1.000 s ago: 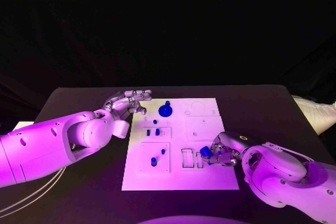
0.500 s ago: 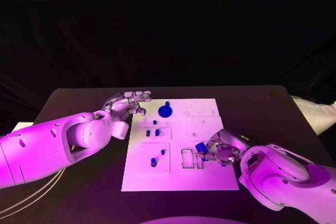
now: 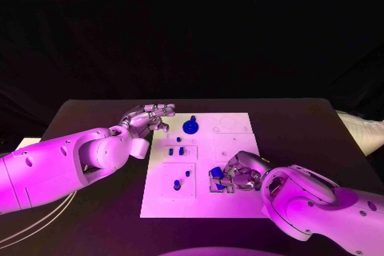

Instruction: Assemble the parts on the task board

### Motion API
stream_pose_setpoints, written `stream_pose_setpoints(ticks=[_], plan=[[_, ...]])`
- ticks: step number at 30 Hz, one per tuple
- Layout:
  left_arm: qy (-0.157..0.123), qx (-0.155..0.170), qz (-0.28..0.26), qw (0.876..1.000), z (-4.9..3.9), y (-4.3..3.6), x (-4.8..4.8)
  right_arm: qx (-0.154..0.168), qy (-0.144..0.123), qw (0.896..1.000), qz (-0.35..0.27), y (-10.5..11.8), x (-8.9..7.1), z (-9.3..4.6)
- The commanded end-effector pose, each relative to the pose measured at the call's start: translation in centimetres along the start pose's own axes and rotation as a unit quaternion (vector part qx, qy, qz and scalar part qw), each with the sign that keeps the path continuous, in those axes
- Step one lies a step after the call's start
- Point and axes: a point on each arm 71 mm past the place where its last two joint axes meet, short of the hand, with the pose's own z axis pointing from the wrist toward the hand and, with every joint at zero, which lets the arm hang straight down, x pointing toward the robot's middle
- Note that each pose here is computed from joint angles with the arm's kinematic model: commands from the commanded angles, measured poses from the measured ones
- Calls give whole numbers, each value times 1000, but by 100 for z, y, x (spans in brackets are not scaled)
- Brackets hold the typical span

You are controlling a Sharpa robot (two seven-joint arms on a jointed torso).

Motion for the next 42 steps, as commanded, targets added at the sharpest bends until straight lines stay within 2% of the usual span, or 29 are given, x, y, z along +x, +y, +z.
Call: stream_pose_setpoints(ticks=[1, 8, 23, 42], plan=[[12, 2, -5, 1000, 3, -1, 35, 8, 31, 999, -20, 3, 52, 7], [12, 2, -5, 1000, 2, -2, 33, 4, 29, 999, -31, 12, 54, 16], [11, 1, -5, 1000, -1, -3, 26, -7, -11, 998, -59, 12, -12, 10], [11, 1, -5, 1000, -5, -4, 23, -2, -12, 997, -79, 12, 0, 58]])
